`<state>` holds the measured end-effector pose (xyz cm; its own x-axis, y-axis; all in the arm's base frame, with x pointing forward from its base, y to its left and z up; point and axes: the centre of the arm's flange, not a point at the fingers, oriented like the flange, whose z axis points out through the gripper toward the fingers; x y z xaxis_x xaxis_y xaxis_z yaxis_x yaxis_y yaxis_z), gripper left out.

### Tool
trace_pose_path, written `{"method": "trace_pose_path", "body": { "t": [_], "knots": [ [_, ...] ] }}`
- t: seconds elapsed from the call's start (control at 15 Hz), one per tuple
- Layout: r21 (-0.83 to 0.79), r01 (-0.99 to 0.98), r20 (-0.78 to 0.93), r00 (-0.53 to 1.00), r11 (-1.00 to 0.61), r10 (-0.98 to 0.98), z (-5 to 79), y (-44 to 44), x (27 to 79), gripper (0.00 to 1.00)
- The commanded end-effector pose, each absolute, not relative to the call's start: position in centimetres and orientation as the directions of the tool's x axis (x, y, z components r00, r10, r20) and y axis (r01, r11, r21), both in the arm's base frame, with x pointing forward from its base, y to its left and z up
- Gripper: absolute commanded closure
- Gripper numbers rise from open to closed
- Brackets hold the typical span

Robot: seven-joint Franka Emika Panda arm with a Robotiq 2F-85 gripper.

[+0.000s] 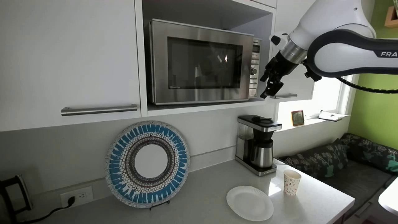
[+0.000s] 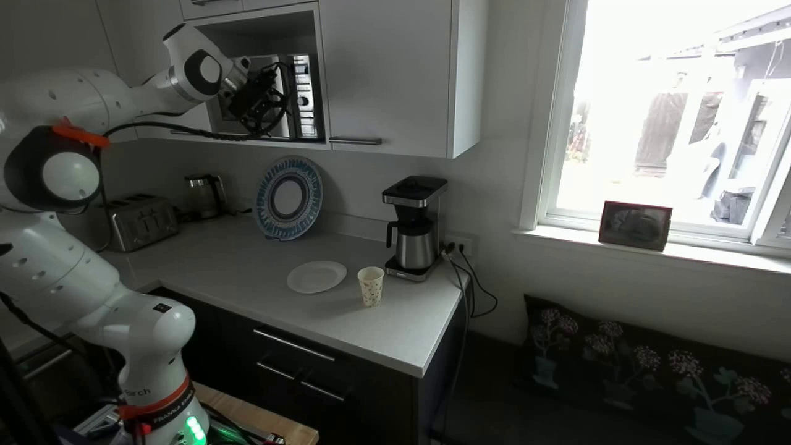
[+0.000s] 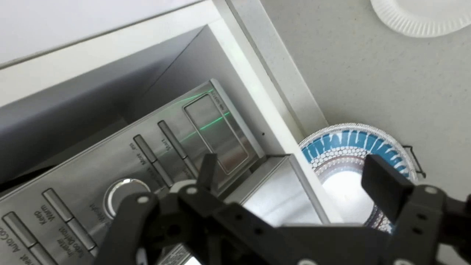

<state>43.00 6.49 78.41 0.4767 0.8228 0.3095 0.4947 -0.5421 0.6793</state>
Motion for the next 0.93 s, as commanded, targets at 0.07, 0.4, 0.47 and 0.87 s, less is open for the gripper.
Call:
{"method": "trace_pose_path", "body": {
  "t": [0.07, 0.4, 0.47, 0.87],
  "knots": [
    [0.633, 0.424, 0.463, 0.463, -0.648, 0.756, 78.7, 6.9, 44.6, 0.00],
    [0.586, 0.390, 0.583, 0.407, -0.711, 0.703, 78.8, 7.3, 46.0, 0.00],
    [0.573, 0.392, 0.593, 0.408, -0.720, 0.694, 78.8, 7.4, 46.2, 0.00],
    [0.495, 0.439, 0.647, 0.390, -0.750, 0.655, 79.0, 7.6, 46.0, 0.00]
  ]
}}
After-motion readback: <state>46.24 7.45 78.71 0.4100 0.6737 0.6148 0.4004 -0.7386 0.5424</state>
